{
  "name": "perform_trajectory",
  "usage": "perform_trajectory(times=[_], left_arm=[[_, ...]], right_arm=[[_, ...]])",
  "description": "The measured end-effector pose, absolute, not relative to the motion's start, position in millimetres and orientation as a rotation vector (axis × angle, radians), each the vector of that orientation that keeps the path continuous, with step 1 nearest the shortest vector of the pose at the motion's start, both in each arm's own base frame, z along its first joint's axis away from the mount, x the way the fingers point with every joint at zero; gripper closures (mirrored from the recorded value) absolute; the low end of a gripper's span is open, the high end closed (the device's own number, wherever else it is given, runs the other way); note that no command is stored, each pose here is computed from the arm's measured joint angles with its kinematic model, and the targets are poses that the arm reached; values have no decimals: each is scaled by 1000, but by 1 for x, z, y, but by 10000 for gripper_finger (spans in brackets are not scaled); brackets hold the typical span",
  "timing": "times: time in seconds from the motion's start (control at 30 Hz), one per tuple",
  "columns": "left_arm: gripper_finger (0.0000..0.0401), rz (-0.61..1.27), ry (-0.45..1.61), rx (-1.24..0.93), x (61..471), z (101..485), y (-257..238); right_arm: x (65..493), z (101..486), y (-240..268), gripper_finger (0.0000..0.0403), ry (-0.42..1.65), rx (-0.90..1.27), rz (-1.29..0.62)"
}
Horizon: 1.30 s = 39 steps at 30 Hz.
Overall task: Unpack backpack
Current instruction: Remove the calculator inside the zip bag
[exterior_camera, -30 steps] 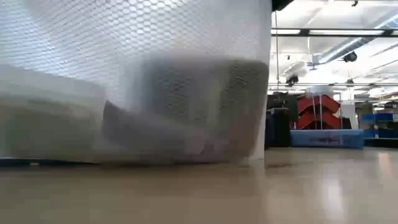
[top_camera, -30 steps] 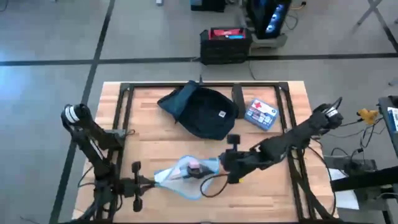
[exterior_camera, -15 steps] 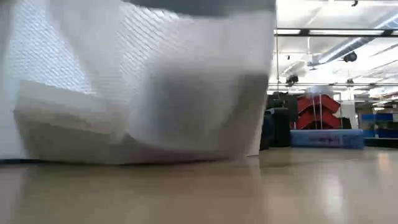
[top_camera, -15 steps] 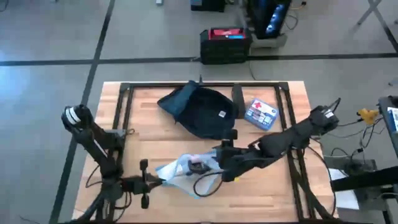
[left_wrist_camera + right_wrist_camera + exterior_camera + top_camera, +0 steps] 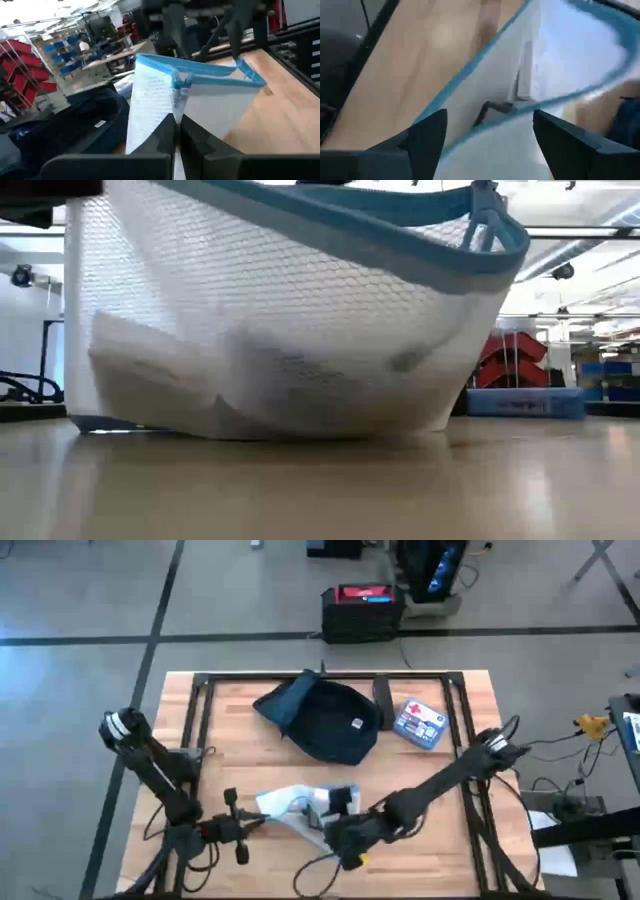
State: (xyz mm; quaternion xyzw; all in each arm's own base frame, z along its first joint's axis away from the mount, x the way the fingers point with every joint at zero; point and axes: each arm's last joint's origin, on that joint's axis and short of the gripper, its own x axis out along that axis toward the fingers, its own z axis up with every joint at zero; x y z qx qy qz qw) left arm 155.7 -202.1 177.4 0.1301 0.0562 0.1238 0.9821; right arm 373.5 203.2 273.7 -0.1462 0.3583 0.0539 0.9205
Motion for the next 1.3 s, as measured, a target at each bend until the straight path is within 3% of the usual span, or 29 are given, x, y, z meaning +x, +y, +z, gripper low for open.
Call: perform_trajectory(times=[0.17,0.37,0.83,1.0,1.13,1.3], left_arm=[[401,248,117,270,156,177,-202],[401,204,127,266,154,175,-204],[401,-133,179,266,116,168,-228],[401,-234,219,217,115,162,-232],[398,-197,232,215,127,160,-227],[366,-126,236,194,142,161,-217]], right_arm=[[392,279,215,131,687,-322,155],[408,248,216,146,764,-365,166],[373,251,194,156,1094,-306,51],[387,235,188,162,1071,-384,7],[404,223,183,171,995,-514,-43],[417,220,173,176,930,-645,-120]])
